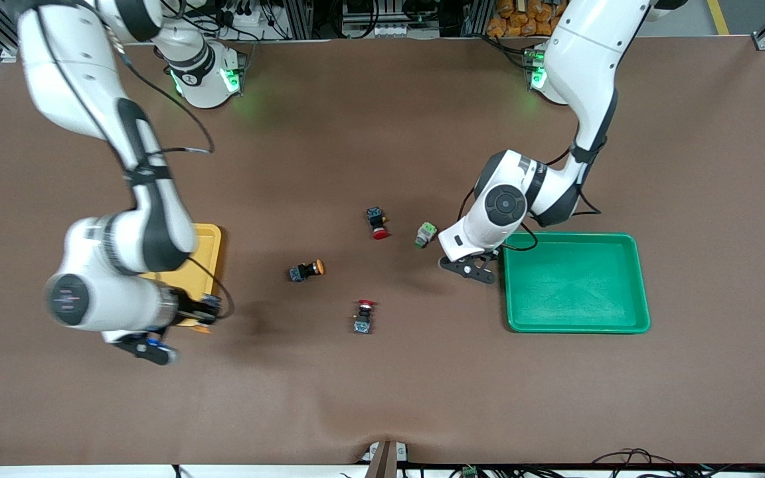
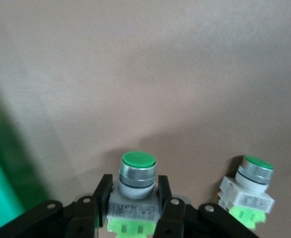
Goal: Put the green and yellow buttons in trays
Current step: 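Carry the orange button to the yellow tray while the left gripper carries green, then release the orange button in the yellow tray while the left gripper releases green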
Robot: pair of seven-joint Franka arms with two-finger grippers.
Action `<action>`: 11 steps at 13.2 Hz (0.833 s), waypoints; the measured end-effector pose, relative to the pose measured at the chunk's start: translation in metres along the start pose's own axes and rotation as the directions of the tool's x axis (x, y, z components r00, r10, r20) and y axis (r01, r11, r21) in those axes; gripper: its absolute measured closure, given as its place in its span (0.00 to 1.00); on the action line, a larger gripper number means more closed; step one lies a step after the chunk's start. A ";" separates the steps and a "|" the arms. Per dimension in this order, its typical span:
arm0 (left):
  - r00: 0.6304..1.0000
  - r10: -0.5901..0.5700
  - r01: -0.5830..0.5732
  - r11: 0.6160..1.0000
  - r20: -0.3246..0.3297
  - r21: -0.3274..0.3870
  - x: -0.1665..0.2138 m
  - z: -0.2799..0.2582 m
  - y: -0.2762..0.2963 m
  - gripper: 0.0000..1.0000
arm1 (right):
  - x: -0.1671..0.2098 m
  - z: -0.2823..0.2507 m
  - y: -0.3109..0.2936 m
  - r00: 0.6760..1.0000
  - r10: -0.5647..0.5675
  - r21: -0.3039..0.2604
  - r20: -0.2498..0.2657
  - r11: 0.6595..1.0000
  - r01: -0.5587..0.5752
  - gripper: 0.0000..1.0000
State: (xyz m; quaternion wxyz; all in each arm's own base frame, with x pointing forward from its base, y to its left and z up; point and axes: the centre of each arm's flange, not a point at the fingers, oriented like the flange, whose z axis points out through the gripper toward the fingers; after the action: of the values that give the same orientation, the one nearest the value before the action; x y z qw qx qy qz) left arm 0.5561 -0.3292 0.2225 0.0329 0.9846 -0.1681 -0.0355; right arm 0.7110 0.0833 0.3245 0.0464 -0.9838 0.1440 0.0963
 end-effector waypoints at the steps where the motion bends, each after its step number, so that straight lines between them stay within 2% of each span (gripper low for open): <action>1: 1.000 -0.020 0.020 1.000 0.004 -0.001 0.007 -0.015 -0.011 0.58 | 0.003 -0.008 0.032 0.999 -0.035 0.003 0.022 0.999 0.035 0.59; 4: 0.994 -0.113 0.113 0.994 0.008 -0.003 0.018 -0.033 -0.069 0.58 | 0.010 -0.022 0.129 0.989 -0.107 0.032 0.101 0.994 0.104 0.59; 7: 0.977 -0.212 0.212 0.977 0.021 -0.003 0.018 -0.025 -0.135 0.58 | 0.004 -0.031 0.178 0.976 -0.137 0.062 0.171 0.990 0.128 0.59; 8: 0.971 -0.236 0.236 0.972 0.024 -0.002 0.017 -0.023 -0.152 0.58 | 0.000 -0.029 0.182 0.967 -0.148 0.071 0.207 0.988 0.136 0.52; 11: 0.963 -0.266 0.266 0.964 0.041 0.004 0.013 -0.013 -0.171 0.58 | -0.011 -0.019 0.168 0.946 -0.171 0.132 0.274 0.981 0.139 0.20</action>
State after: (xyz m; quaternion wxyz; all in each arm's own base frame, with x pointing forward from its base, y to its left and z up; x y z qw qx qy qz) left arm 0.6259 -0.1721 0.2216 0.0248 0.9973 -0.0348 -0.0600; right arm 0.6547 -0.0759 0.3351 0.1285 -0.9639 0.0631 0.2243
